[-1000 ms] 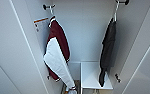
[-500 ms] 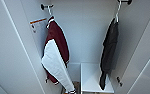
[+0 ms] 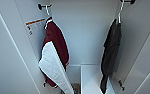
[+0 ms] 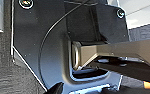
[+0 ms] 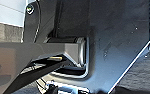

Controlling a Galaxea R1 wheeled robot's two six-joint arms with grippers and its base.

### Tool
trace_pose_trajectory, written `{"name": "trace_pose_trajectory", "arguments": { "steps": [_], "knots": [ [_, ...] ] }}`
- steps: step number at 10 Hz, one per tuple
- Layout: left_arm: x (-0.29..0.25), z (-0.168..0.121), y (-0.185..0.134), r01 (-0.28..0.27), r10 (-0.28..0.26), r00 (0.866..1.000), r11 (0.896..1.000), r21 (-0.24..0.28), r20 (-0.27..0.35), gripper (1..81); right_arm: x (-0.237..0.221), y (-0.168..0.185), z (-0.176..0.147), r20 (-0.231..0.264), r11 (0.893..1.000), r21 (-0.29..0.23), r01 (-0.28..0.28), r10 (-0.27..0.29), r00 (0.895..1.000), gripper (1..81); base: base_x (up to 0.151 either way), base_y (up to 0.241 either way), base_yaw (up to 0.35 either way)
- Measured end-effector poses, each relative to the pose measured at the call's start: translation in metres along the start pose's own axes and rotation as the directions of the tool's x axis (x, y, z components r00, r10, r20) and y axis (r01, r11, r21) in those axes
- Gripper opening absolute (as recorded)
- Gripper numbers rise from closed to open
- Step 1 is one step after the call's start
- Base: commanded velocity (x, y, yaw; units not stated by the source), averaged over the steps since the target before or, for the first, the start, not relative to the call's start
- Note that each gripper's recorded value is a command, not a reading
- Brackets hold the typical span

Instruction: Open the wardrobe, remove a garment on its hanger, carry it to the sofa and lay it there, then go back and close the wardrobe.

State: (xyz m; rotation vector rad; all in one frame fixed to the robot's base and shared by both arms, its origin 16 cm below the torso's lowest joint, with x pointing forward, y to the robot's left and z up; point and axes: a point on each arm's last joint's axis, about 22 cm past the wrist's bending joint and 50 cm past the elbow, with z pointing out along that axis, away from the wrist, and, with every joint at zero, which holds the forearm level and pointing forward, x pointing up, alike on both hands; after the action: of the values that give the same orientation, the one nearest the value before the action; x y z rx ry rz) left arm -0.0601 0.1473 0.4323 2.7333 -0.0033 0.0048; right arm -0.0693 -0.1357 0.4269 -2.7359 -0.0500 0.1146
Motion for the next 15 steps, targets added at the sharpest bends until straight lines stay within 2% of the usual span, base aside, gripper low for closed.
{"name": "trace_pose_trajectory", "arguments": {
  "steps": [3, 11, 13, 15],
  "knots": [
    [-0.001, 0.001, 0.002, 0.001, -0.001, 1.000, 1.000, -0.003, 0.001, 81.1, -0.002, -0.001, 0.001, 0.002, 1.000, -0.001, -0.002, 0.002, 1.000, 81.1, 0.078, 0.000, 0.000],
    [-0.001, 0.002, 0.006, -0.005, 0.005, 1.000, 1.000, -0.007, 0.008, 81.1, -0.005, 0.000, 0.000, 0.005, 1.000, -0.006, 0.000, 0.001, 1.000, 81.1, 0.000, 0.000, 0.000],
    [0.000, 0.003, 0.009, -0.037, 0.038, 0.999, 0.999, -0.015, 0.029, 81.1, -0.005, 0.001, 0.000, -0.015, 0.999, -0.009, -0.035, 0.035, 0.999, 81.1, 0.000, 0.000, 0.000],
    [0.011, 0.007, 0.014, -0.096, 0.098, 0.994, 0.995, -0.031, 0.054, 81.1, -0.018, 0.002, -0.001, -0.039, 0.995, -0.013, -0.101, 0.100, 0.994, 81.1, 0.000, 0.000, 0.000]
  ]
}}
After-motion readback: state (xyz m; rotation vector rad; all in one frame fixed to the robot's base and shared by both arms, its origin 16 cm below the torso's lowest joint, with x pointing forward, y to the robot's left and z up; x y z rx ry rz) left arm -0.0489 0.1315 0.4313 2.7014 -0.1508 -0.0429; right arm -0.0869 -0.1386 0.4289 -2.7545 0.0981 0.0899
